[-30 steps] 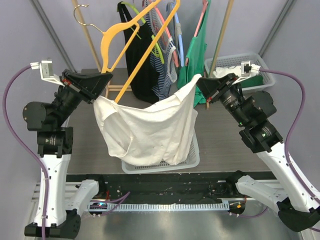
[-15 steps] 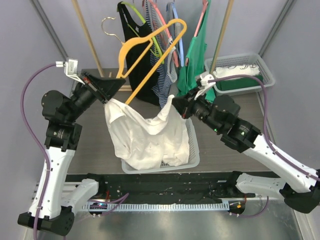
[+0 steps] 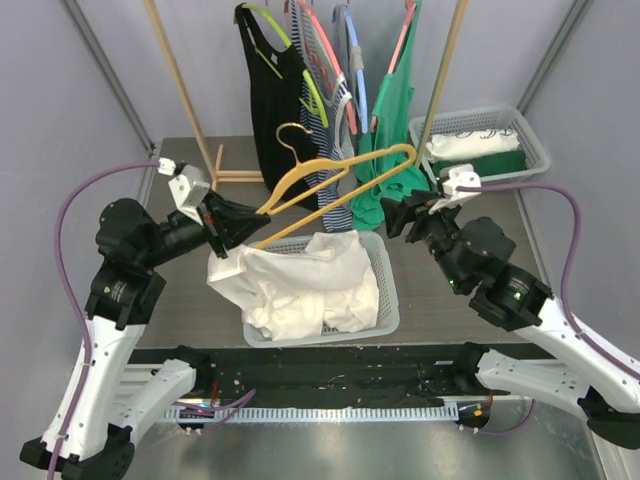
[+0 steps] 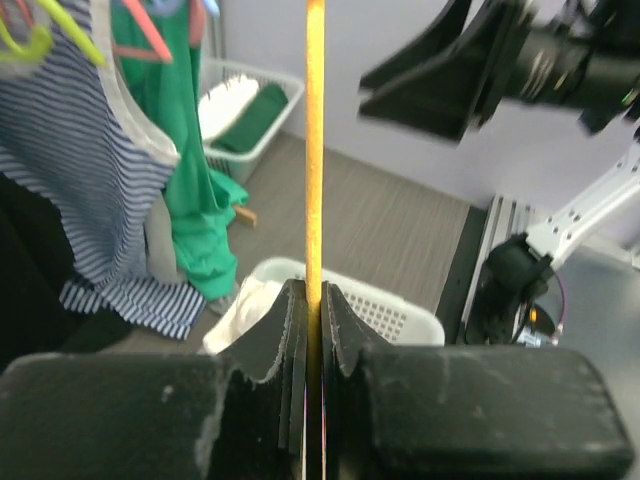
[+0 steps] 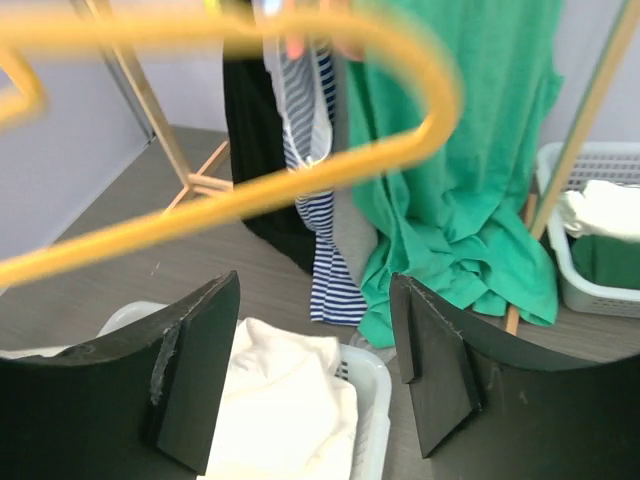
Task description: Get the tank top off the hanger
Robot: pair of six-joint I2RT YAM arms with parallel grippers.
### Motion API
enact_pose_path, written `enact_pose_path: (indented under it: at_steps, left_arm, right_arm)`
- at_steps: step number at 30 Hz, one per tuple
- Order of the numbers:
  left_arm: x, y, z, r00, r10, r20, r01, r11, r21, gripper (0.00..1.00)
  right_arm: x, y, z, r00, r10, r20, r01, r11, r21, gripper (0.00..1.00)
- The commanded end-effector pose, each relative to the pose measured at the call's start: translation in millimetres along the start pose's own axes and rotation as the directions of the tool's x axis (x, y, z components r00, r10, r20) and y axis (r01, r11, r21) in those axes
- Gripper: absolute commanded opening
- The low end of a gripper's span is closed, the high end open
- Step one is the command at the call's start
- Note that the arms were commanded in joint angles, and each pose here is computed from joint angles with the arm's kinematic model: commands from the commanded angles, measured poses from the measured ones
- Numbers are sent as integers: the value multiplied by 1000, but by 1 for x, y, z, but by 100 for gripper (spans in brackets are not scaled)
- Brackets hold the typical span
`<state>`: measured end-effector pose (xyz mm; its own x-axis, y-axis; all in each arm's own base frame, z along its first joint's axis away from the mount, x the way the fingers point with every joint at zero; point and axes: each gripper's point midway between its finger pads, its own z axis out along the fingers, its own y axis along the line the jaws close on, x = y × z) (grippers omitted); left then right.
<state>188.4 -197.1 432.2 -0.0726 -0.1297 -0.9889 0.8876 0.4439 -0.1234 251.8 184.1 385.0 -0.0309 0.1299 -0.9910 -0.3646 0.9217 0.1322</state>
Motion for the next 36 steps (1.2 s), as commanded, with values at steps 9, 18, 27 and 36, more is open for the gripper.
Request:
enact_pose_path:
  at_steps: [9, 18, 27, 36]
  left_arm:
    - [72, -2, -1, 966, 150, -212, -130, 986, 107, 0]
    - [76, -25, 1, 962, 162, -222, -103, 961, 255, 0]
    - [74, -59, -10, 962, 170, -212, -64, 900, 431, 0]
    - [66, -71, -14, 968, 155, -195, -43, 875, 483, 0]
  right_arm:
    - [-32, -2, -55, 998, -49, 44, 55, 985, -161, 69]
    - [-7, 70, -61, 957, -284, -59, 202, 798, -568, 68]
    - [3, 96, -78, 929, -355, -102, 176, 669, -723, 67]
    - [20, 102, -99, 926, -351, -137, 114, 607, -786, 47]
